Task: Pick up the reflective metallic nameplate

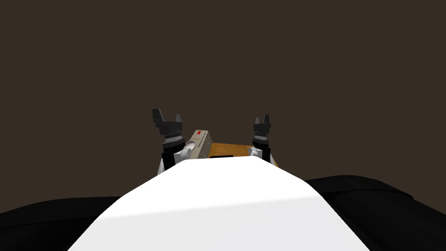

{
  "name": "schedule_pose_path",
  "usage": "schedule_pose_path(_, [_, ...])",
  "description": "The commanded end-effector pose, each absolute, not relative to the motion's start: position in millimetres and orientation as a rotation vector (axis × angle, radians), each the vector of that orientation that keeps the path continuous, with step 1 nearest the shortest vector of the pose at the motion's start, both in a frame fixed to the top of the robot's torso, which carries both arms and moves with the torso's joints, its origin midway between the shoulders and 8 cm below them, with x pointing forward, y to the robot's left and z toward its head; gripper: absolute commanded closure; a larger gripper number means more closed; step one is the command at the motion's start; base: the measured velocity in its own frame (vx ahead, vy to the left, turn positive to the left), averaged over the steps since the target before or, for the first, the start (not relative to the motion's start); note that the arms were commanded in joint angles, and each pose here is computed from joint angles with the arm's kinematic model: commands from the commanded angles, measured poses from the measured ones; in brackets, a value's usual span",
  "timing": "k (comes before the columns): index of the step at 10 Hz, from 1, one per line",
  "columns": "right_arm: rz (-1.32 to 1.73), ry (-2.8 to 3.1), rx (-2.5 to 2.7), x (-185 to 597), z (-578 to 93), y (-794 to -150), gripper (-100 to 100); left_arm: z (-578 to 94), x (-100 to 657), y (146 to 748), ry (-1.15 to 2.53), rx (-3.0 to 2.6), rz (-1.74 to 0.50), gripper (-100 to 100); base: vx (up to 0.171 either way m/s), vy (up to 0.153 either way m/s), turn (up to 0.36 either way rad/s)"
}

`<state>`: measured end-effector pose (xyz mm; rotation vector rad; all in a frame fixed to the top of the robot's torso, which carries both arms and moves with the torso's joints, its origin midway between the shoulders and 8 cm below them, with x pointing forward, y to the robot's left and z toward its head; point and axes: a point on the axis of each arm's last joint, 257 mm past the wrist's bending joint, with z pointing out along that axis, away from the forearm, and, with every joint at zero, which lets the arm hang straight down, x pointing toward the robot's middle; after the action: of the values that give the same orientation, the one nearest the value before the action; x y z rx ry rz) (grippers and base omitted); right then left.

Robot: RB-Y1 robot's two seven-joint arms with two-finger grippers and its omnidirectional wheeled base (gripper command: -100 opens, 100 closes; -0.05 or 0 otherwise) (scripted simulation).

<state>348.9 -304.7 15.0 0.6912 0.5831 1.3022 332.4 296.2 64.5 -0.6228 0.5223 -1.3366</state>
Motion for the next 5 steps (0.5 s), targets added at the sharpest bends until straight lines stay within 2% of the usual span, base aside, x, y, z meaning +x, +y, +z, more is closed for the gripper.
schedule_pose_path(1, [1.302, 0.583, 0.691, 349, 15, -305, 0, 58, 340, 290, 0.567, -0.605, -1.334, -100, -0.017, -0.014, -0.083])
schedule_pose_path(5, [1.302, 0.583, 0.691, 349, 15, -305, 0, 31, 364, 275, 0.693, -0.573, -1.315, -100, -0.037, -0.026, -0.096])
